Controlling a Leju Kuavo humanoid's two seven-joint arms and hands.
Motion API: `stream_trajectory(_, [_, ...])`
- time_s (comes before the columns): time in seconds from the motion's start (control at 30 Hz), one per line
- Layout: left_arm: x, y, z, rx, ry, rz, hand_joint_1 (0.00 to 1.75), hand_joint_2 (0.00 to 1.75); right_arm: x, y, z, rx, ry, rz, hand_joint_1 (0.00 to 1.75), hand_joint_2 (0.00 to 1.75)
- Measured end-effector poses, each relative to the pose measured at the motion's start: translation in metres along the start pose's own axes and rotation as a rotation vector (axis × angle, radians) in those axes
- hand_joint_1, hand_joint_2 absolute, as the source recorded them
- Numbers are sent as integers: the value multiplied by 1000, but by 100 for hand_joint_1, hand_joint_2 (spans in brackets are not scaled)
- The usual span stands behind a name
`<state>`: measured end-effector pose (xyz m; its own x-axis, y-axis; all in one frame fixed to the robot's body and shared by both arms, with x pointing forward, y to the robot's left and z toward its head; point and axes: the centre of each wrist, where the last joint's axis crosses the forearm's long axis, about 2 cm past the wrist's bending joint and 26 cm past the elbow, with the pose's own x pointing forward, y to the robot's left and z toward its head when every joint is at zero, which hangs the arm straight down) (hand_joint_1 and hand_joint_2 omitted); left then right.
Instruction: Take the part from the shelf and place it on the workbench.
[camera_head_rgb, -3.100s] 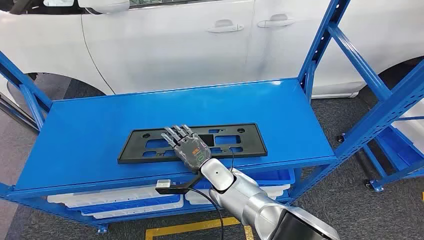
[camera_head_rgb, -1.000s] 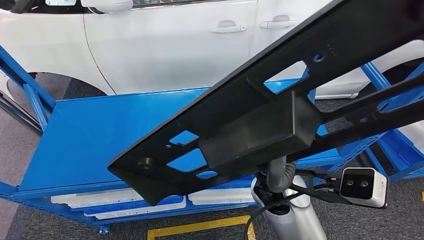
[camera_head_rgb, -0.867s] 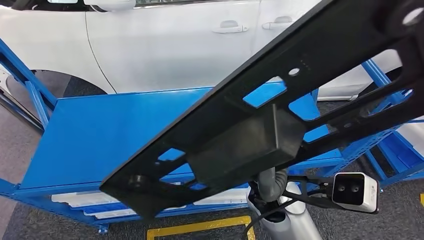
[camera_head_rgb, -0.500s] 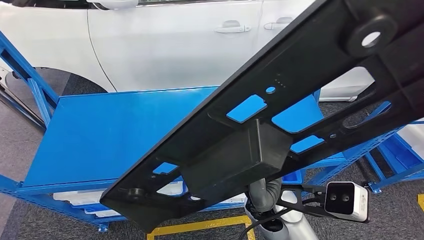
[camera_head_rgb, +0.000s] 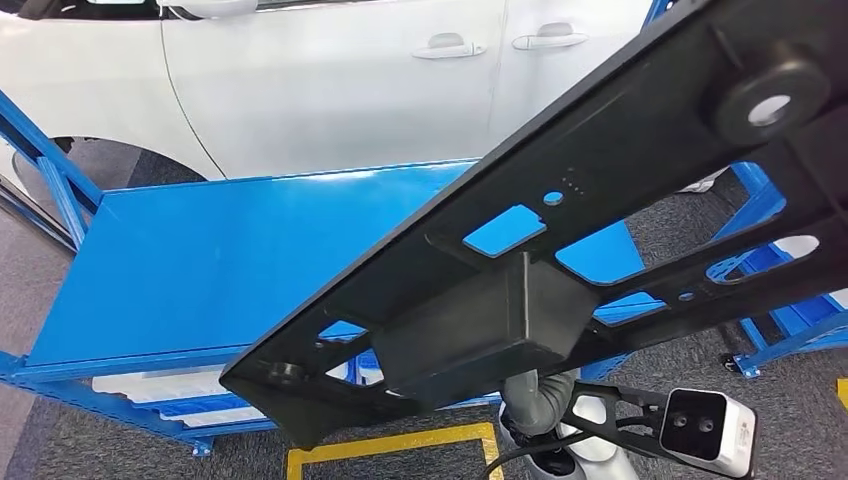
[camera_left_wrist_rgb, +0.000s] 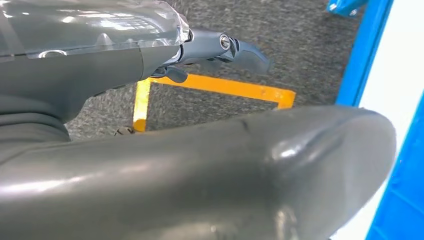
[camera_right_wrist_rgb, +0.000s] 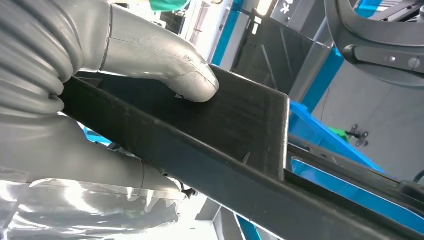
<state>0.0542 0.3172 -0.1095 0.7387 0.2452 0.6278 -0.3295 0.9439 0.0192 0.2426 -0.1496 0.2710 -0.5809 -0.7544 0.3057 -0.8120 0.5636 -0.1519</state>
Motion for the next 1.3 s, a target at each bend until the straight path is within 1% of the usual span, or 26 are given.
stream_trajectory(0.13, [2, 3, -1, 18, -4, 8, 0, 0, 3, -1, -1, 31, -9, -16, 175, 175])
stream_trajectory(0.27, [-2, 5, 1, 25, 15, 8, 0, 0, 8, -4, 0, 59, -22, -32, 175, 175])
stream_trajectory(0.43, [-6, 6, 3, 26, 46, -13, 0, 0, 19, -9, 11, 66, -7, -25, 175, 175])
stream_trajectory(0.57, [-6, 6, 3, 21, 57, -18, 0, 0, 26, -14, 13, 86, 7, 13, 175, 175])
stream_trajectory(0.7, [-6, 5, 4, 15, 58, -17, 0, 0, 33, -12, 10, 95, 5, 68, 175, 175])
stream_trajectory(0.97, [-7, 3, 4, 5, 44, -11, 0, 0, 34, -8, 6, 101, -6, 74, 175, 175])
stream_trajectory(1.07, [-6, 2, 4, -3, 25, -6, 0, 0, 34, -7, 5, 103, -14, 59, 175, 175])
stream_trajectory(1.2, [-2, 2, 1, -2, -6, 2, 0, 0, 35, -11, 1, 146, -34, 7, 175, 175])
stream_trajectory(1.3, [-2, -1, 1, 2, -8, 7, 0, 0, 35, -15, 1, 161, -40, -8, 175, 175])
